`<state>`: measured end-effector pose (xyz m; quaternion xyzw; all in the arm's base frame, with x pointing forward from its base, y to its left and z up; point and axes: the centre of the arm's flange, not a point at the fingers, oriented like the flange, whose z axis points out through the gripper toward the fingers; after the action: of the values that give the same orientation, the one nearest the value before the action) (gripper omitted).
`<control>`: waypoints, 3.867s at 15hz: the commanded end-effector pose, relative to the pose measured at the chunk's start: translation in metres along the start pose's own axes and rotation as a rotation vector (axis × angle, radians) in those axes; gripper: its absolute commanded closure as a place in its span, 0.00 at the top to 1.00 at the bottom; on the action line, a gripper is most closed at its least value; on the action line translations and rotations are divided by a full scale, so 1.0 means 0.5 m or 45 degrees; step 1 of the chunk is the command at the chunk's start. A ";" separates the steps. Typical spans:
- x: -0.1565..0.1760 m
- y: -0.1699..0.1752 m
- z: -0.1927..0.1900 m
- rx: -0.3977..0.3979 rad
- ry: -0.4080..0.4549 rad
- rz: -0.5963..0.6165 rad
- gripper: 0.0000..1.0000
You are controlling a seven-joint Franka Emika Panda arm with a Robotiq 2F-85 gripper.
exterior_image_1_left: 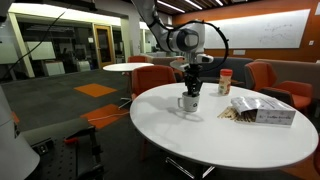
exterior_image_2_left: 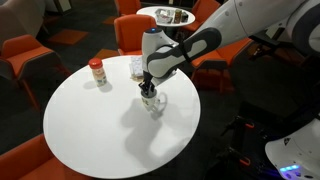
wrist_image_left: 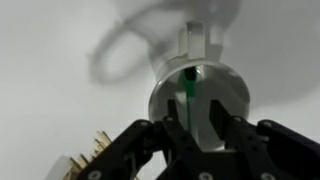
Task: Put the pen in the mug on the table
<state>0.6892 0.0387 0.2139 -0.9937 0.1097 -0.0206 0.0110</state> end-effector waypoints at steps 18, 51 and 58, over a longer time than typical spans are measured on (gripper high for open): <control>-0.051 -0.039 -0.157 -0.014 0.134 -0.071 0.00; -0.248 0.033 -0.063 0.059 -0.097 -0.360 1.00; -0.261 0.054 -0.219 0.044 0.104 -0.413 1.00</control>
<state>0.5690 0.0429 0.3062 -0.9980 -0.0351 -0.0428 0.0299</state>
